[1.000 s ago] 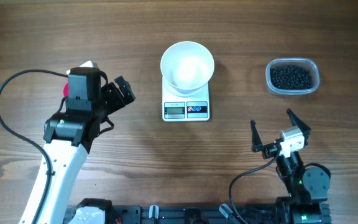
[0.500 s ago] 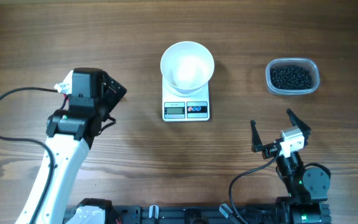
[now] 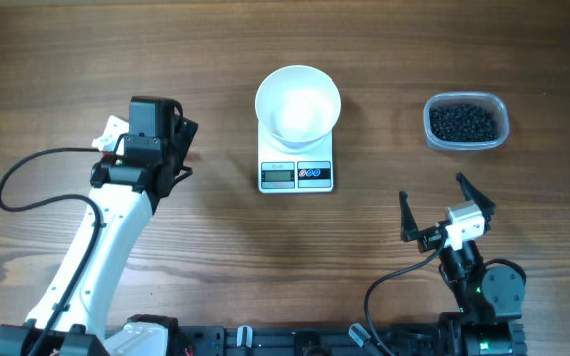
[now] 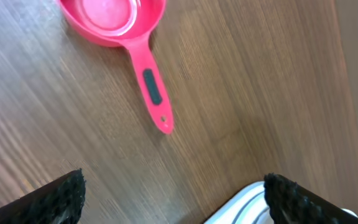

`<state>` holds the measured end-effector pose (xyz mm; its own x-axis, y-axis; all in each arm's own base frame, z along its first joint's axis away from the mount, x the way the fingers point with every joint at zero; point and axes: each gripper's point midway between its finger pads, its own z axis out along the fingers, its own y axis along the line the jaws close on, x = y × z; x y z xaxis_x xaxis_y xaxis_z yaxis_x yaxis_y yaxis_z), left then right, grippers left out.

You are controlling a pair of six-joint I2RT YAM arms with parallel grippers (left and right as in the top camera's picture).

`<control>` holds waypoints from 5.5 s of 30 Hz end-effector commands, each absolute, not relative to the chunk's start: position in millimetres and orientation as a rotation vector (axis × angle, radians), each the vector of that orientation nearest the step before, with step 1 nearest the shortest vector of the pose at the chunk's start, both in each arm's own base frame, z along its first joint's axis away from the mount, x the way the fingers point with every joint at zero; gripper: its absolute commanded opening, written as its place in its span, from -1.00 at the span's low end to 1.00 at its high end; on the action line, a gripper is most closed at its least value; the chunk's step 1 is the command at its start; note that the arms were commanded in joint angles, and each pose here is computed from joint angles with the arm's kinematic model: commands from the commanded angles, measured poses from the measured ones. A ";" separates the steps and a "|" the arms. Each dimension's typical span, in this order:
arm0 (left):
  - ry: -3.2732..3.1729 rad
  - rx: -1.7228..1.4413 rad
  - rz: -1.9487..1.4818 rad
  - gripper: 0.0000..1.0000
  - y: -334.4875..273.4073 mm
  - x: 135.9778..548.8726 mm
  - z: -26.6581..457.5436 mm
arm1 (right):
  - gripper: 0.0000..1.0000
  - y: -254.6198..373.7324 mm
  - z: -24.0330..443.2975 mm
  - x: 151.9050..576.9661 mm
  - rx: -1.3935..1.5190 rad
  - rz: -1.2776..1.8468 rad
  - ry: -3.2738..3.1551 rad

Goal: Scoop item into bowl and weigh 150g on scale
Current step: 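Move the left gripper over the pink measuring cup handle, then close the left gripper on the pink cup handle and lift it, then carry the pink cup toward the center while the right gripper approaches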

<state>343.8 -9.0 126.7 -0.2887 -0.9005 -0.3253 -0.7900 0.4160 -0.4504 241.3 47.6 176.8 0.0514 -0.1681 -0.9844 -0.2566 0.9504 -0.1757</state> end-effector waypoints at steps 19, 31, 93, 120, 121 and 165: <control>2.342 -1.871 -0.064 0.99 25.7 386.4 47.0 | 1.00 45.8 177.4 241.7 -0.320 0.074 1.528; 2.310 -1.937 0.012 0.66 45.4 388.8 15.9 | 0.99 45.4 177.5 241.8 -0.317 0.072 1.529; 2.372 -1.487 -0.397 -0.92 -5.5 422.8 124.9 | 1.00 45.4 177.5 241.8 -0.318 0.072 1.529; 2.437 -0.892 -0.403 -0.91 -118.0 389.2 203.1 | 0.99 123.7 177.7 198.7 0.138 1.322 1.725; 2.447 -0.911 -0.343 -0.92 -105.3 387.5 197.1 | 1.00 125.4 177.6 197.0 0.091 1.303 1.723; 2.753 -0.355 -0.149 0.90 -35.9 322.1 102.6 | 1.00 125.8 176.8 196.6 -0.013 1.216 1.708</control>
